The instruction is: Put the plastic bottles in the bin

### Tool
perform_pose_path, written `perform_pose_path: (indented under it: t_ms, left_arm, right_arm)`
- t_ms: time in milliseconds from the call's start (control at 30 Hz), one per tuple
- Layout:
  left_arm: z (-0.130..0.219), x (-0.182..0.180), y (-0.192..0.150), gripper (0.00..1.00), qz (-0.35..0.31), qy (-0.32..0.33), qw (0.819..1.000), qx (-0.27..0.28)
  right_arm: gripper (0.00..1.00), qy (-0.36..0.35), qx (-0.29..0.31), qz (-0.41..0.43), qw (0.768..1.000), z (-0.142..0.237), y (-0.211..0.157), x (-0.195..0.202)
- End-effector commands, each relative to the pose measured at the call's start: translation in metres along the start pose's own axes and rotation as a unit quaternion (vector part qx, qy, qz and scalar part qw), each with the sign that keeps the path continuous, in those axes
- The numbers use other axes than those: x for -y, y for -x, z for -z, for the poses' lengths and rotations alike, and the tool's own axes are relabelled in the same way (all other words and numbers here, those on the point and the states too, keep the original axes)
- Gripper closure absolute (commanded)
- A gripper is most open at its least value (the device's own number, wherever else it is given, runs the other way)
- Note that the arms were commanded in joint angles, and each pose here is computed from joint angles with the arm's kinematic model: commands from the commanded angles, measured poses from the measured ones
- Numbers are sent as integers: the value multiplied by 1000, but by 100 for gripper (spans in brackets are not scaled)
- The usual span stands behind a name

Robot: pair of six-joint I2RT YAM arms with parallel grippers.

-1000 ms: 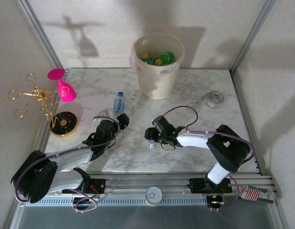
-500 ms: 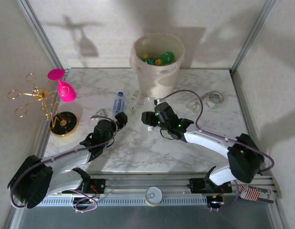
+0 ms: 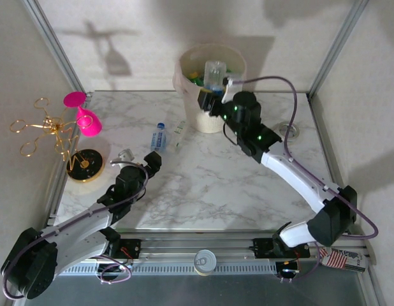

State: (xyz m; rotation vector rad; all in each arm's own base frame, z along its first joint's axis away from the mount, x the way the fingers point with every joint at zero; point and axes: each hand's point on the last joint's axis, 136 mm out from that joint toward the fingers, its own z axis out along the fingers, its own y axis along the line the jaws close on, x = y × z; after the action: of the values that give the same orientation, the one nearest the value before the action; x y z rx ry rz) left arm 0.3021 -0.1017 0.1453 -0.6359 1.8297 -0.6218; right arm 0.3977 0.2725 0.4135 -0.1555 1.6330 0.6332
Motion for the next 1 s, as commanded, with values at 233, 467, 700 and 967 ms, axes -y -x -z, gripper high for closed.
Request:
perform_pose_path:
  t_ms: [233, 467, 700, 967]
  left_arm:
    - [17, -25, 9, 0, -2, 27, 999, 25]
    - [24, -32, 12, 0, 2, 31, 999, 31]
    - [29, -40, 15, 0, 11, 36, 998, 43]
    - [29, -35, 23, 0, 12, 32, 998, 52]
  right_arm:
    - [41, -51, -1, 29, 998, -88, 30, 64]
    - [41, -43, -63, -29, 997, -139, -7, 103]
    - [28, -43, -68, -35, 996, -146, -14, 106]
    - [1, -44, -35, -11, 998, -121, 26, 95]
